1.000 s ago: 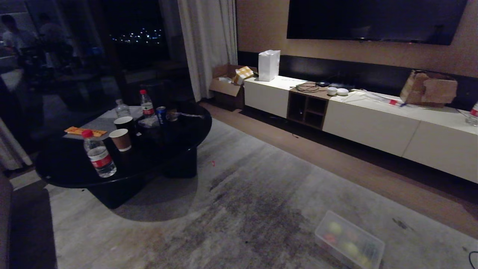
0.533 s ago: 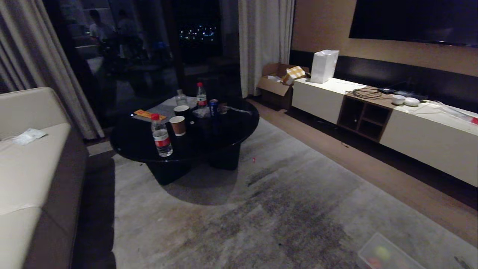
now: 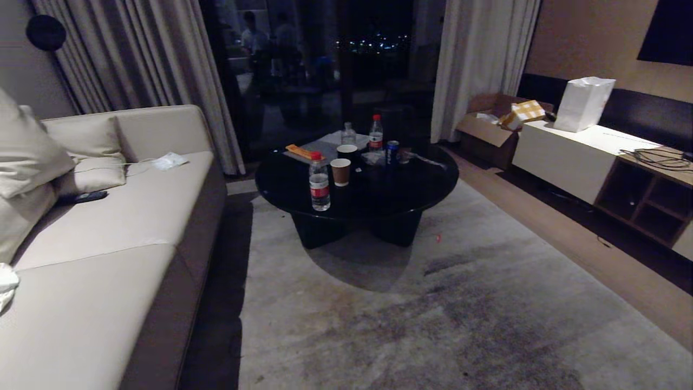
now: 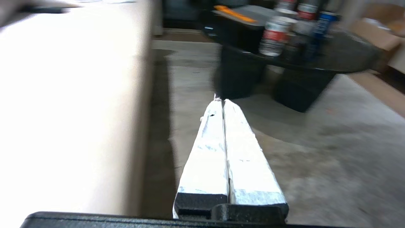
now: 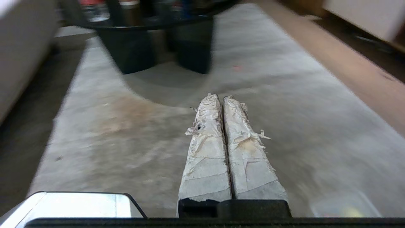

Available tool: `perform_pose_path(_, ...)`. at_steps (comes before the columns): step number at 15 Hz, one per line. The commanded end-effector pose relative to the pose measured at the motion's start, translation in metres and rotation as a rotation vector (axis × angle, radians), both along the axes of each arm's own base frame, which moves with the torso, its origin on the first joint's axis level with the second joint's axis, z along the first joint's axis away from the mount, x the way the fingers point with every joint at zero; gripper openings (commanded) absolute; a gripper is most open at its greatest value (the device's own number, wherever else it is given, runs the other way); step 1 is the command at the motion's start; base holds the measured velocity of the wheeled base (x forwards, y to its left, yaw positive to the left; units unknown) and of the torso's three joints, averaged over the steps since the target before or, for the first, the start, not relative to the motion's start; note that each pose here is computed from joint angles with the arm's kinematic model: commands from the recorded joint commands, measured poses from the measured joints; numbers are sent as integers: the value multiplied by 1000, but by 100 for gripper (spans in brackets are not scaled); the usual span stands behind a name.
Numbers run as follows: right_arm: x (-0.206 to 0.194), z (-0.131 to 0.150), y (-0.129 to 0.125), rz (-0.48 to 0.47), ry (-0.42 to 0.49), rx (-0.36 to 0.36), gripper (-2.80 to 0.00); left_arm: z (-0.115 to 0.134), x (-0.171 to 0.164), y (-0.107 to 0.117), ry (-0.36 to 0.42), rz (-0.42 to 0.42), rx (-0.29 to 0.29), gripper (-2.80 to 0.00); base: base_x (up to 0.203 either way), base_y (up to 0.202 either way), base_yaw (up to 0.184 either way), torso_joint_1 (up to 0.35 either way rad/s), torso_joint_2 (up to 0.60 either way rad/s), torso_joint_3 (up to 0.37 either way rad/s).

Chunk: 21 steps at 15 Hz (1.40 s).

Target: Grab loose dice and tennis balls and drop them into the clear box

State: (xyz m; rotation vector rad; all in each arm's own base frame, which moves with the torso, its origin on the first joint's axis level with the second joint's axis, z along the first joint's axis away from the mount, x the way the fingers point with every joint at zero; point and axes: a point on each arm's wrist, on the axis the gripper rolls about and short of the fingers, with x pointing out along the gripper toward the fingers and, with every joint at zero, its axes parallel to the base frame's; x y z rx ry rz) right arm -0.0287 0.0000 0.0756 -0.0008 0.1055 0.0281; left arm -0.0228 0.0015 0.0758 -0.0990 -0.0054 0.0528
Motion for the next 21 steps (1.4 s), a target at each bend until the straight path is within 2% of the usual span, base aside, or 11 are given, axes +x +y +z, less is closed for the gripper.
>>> perform_pose_path(1, 0, 0, 0, 1, 2, 0, -280, 0, 0, 0, 3, 1, -1, -280, 1, -6, 164, 7, 7, -2)
perform_pose_path(5, 0, 0, 0, 1, 3, 0, -280, 0, 0, 0, 3, 1, -2, -280, -1, -5, 128, 3, 1, 2)
perform_pose_path(11, 0, 0, 0, 1, 2, 0, -280, 0, 0, 0, 3, 2, -3, -280, 0, 0, 0, 0, 0, 0)
perform_pose_path(16, 0, 0, 0, 1, 2, 1, -280, 0, 0, 0, 2, 2, -7, -280, -170, 0, 1, 2, 4, -1)
perform_pose_path(18, 0, 0, 0, 1, 2, 0, -280, 0, 0, 0, 4, -3, 7, -280, -186, 0, -1, 3, 4, 1)
perform_pose_path(21, 0, 0, 0, 1, 2, 0, -280, -1, 0, -1, 9, -22, 73, -280, -182, 0, -1, 3, 3, 4)
